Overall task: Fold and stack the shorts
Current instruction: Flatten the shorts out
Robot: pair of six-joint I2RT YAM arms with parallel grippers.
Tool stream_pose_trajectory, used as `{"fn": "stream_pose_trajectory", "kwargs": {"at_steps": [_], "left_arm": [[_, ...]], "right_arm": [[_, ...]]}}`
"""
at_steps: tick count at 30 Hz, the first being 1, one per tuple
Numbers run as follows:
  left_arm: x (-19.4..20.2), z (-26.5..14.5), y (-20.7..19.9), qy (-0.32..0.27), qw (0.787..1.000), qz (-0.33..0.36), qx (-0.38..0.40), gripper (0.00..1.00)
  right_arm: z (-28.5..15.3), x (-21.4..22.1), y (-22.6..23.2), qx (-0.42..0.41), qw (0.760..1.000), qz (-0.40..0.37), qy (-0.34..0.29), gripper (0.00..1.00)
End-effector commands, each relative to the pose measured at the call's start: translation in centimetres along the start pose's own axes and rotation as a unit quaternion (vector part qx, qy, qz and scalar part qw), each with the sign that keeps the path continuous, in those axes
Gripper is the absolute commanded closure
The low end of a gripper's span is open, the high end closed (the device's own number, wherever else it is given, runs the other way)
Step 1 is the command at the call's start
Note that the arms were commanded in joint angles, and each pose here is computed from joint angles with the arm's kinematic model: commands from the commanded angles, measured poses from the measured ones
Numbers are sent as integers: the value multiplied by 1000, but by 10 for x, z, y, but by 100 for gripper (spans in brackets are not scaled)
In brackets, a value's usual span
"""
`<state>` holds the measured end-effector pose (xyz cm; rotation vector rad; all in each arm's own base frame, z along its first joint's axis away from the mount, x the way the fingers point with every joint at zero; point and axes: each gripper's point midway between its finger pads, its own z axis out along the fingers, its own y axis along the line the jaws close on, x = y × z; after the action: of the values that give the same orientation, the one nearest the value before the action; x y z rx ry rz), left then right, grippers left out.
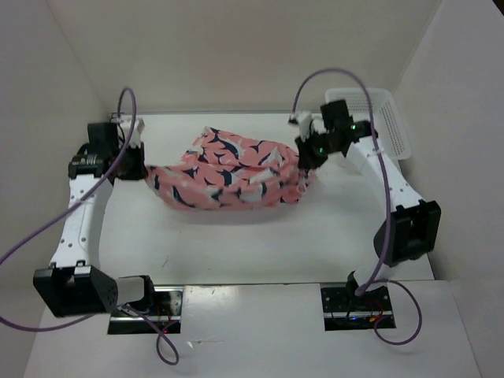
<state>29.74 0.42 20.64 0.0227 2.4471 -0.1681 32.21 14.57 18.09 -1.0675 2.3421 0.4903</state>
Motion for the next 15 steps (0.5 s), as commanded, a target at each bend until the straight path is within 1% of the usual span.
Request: {"fn": "stream_pose_trajectory", "kwargs": {"at_steps": [1,2,3,4,5,6,7,8,9,10,11,12,13,14,15], "left_arm": [[-175,-63,19,-262,962,42,-70,100],[-209,-87,19,-320,943,50,-79,100],[-228,-109,13,-357,929,56,-81,100],[-242,-128,10,-386,917,60,-82,100],[-256,-159,4,-422,900,65,-84,100],[-259,-166,3,-430,896,67,-84,100],[-258,-176,1,-438,892,68,-85,100],[-251,-187,-2,-441,891,68,-85,100],[-245,-185,-4,-435,894,70,-80,100],[-238,-185,-6,-430,897,71,-75,100],[-228,-192,-10,-432,896,73,-71,100],[-216,-180,-10,-417,904,73,-66,100],[-206,-187,-12,-418,903,73,-66,100],[-193,-180,-11,-402,911,70,-66,100],[-182,-175,-14,-391,916,72,-58,100]], "right_arm": [[-84,-168,-66,88,957,65,-270,100],[-111,-198,-81,104,936,73,-328,100],[-135,-212,-94,111,920,107,-361,100],[-164,-237,-95,129,905,85,-396,100],[-179,-245,-93,136,898,68,-412,100],[-188,-249,-90,142,894,53,-421,100],[-204,-251,-74,132,889,34,-437,100],[-209,-251,-67,126,888,26,-442,100],[-206,-247,-62,118,891,26,-438,100],[-217,-245,-48,108,889,14,-445,100],[-217,-241,-42,102,890,12,-444,100],[-205,-230,-42,98,899,9,-426,100],[-213,-223,-28,94,899,-7,-427,100],[-209,-213,-23,92,904,-13,-416,100],[-184,-190,-25,84,921,1,-381,100]]}}
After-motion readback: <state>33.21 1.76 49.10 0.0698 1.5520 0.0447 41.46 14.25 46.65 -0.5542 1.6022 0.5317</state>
